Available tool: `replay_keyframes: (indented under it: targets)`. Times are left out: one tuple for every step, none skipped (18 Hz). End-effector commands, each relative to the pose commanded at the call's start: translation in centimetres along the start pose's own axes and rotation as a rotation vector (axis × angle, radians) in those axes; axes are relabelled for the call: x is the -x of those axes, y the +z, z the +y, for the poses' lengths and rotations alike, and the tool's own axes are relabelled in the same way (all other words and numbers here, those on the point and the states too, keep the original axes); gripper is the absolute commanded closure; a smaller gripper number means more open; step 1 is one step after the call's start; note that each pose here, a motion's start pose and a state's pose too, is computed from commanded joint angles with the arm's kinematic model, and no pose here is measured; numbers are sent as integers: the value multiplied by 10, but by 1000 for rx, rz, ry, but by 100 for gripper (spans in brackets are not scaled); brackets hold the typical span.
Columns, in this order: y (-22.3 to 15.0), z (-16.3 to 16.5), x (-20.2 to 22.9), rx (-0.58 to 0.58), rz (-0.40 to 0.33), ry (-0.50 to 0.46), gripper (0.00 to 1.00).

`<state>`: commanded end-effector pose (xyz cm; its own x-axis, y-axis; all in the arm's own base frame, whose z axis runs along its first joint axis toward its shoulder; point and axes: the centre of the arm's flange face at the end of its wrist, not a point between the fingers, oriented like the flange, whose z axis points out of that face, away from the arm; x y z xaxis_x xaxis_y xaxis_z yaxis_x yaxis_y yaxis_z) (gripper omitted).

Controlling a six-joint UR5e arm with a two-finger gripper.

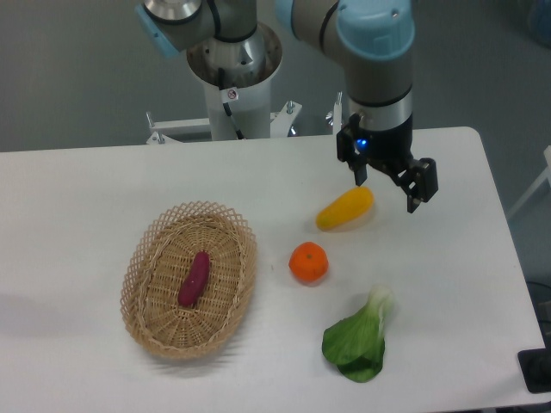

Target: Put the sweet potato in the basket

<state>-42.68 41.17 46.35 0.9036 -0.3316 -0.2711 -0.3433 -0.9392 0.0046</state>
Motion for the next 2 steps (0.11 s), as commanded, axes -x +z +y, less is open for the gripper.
replay_keyframes:
  targets:
    - [0, 0, 0, -1, 0, 0, 0]
    - [0, 0, 0, -3, 2, 0, 0]
